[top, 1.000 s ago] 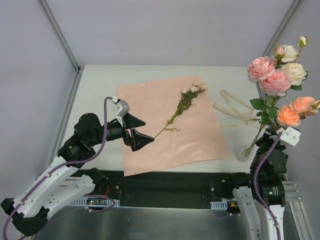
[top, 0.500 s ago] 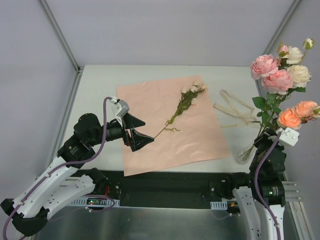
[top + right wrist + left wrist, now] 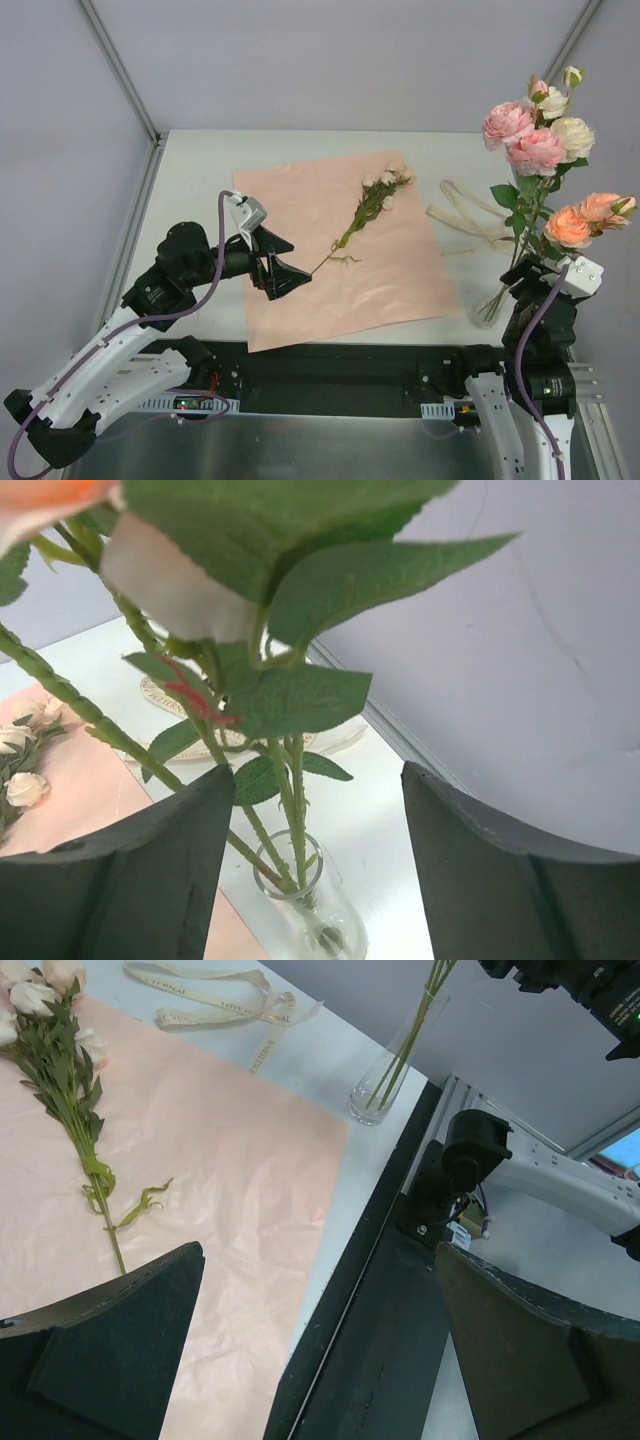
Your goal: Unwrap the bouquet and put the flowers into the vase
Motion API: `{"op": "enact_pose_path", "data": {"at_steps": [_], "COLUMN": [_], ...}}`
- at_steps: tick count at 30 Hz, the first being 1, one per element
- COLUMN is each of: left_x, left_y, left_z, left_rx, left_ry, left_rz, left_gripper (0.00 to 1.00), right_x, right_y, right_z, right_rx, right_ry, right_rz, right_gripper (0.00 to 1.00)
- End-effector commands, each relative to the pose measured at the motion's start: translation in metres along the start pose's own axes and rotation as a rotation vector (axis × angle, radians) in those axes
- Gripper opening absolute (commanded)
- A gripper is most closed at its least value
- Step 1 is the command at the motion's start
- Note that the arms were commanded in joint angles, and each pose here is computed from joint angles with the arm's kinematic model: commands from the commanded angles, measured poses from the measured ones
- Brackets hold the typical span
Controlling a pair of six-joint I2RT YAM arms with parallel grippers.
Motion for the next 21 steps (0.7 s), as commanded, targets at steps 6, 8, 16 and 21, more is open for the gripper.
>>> {"op": "enact_pose_path", "data": {"at_steps": [6, 8, 16, 21], "left_x": [0.005, 0.006, 0.007, 0.009], "left_y": [0.009, 0.010, 0.012, 0.014], "left_z": [-0.004, -0.005, -0.003, -0.003], "left_rx": [-0.022, -0.020, -0.011, -0.013], "left_ry": [-0.001, -0.003, -0.012, -0.029], "left_rz": [-0.001, -0.001, -0.001, -0.021], "left_gripper": [0.99, 0.99, 0.99, 0.98], "right_x": [-0.008, -0.009, -0.012, -0.018], "right_y": [-0.009, -0.011, -0.015, -0.024], "right_z": [-0.007, -0.008, -0.007, -0.011], "right_rx": [-0.008, -0.008, -0.005, 0.012], "right_ry": [0.034, 0.037, 0.051, 0.077], "right_rz": [0.017, 0.015, 0.016, 0.023], "right_gripper": [0.73, 0.73, 0.74, 0.77]}}
Point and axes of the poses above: each gripper's point midway between its finger pads, its own y axis out along the fingers, its own x axis along the line the jaws close on, z = x × y, the point moved 10 cm from there along -y, back along the fingers, and after that the axes turned 10 degrees about -y, right-handed, at the moved point
